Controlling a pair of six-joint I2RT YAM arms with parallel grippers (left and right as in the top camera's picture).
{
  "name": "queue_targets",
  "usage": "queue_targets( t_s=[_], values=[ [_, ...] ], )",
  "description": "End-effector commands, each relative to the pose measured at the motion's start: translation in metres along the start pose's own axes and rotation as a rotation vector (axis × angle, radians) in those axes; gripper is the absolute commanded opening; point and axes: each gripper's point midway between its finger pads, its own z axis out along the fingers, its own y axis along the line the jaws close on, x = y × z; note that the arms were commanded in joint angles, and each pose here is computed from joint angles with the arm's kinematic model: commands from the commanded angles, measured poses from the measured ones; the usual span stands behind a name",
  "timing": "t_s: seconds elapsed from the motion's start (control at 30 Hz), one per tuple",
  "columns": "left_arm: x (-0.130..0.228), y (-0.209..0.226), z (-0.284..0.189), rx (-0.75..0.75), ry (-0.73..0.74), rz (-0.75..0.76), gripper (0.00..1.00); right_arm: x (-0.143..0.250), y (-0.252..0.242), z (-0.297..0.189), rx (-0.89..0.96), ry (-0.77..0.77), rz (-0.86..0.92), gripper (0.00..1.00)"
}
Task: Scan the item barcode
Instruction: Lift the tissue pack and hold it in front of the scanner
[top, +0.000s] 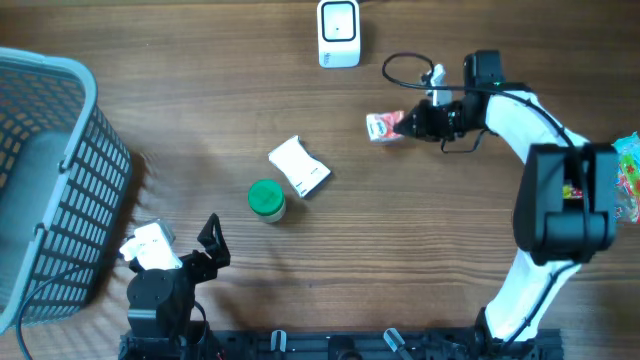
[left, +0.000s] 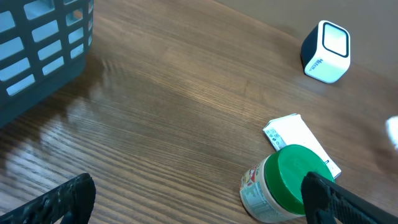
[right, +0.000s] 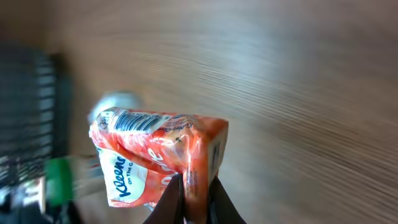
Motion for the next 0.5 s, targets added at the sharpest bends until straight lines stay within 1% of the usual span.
queue_targets(
  t_s=[0.0,0.07,0.2,0.23,0.3,0.4,0.47],
  values=[
    [0.000,-0.002,0.000,0.015,0.000,-0.005,1.00,-0.026,0.110,-0.063,-0.270,-0.152,-0.291,0.05],
    [0.000,-0.002,0.000,0.015,-0.001,-0.005,1.00,-0.028,0.136,-0.085,-0.296,-0.200,-0.359,0.05],
    [0.000,-0.002,0.000,0.015,-0.001,-0.005,1.00,-0.025,0.185,-0.129,-0.290,-0.299,-0.507,0.05],
    [0.000,-0.002,0.000,0.015,0.000,-0.005,1.00,-0.020,0.202,-0.141,-0.290,-0.327,-0.569,0.05],
    [0.000,-0.002,0.000,0.015,-0.001,-0.005,1.00,-0.004,0.240,-0.161,-0.290,-0.384,-0.777,0.05],
    [0.000,-0.002,0.000,0.015,0.000,-0.005,1.00,0.019,0.284,-0.176,-0.300,-0.444,-1.053,0.05],
    [0.000,-0.002,0.000,0.015,0.000,-0.005,1.00,0.040,0.313,-0.185,-0.295,-0.500,-1.319,0.04]
  ],
)
